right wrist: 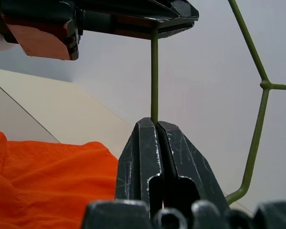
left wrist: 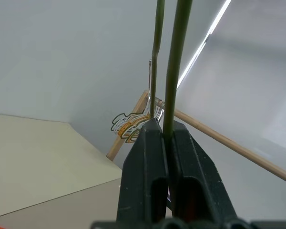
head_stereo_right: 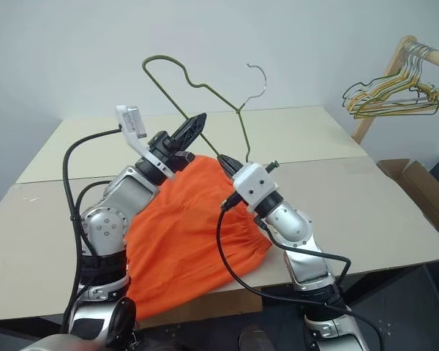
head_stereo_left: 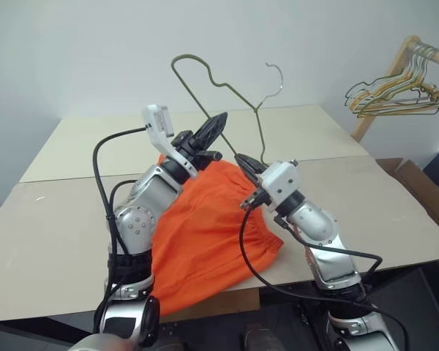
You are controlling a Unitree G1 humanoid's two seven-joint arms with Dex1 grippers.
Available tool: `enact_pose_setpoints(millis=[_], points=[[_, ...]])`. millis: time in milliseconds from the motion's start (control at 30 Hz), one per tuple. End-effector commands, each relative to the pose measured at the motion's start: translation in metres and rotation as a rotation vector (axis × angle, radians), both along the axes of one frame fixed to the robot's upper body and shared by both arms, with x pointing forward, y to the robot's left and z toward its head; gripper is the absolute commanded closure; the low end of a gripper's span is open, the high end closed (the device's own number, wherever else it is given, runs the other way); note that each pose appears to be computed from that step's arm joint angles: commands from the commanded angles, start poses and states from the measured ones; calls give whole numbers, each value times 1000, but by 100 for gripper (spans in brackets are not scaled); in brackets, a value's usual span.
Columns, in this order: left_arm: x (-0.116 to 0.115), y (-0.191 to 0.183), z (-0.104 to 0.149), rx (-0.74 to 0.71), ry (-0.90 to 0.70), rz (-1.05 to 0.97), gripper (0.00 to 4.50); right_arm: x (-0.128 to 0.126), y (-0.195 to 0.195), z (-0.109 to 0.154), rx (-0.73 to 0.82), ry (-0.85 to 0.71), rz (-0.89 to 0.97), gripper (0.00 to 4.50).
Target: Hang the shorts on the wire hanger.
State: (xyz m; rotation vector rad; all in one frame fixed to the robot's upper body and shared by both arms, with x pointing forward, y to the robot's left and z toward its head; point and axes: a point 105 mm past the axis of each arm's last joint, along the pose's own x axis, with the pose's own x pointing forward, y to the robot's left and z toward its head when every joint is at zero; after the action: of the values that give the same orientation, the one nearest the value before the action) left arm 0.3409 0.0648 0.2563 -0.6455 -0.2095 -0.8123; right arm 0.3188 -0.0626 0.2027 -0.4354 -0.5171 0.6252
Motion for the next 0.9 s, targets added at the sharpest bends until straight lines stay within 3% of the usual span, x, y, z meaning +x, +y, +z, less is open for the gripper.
enact_pose_setpoints(millis=[33,133,200,367,433,667,767,900], points=[[-6,-3,15,7,-84,-4,450,0,0,18,-9,-93,-14,371],[-2,5,14,41,-119,39,450,-1,0,19,-5,-95,-14,273],[1,12,13,139,-173,84,450,-1,-2,19,10,-77,-8,205],[10,47,21,234,-253,148,450,-5,-18,19,85,41,97,205],[6,57,25,248,-285,110,450,-7,-24,17,105,156,186,205],[-63,76,36,178,-457,-374,450,-34,-37,-9,-7,676,607,205],[-74,80,38,154,-483,-453,450,-40,-36,-12,-21,850,738,205],[-76,80,36,146,-490,-477,450,-38,-27,-11,27,909,827,205]])
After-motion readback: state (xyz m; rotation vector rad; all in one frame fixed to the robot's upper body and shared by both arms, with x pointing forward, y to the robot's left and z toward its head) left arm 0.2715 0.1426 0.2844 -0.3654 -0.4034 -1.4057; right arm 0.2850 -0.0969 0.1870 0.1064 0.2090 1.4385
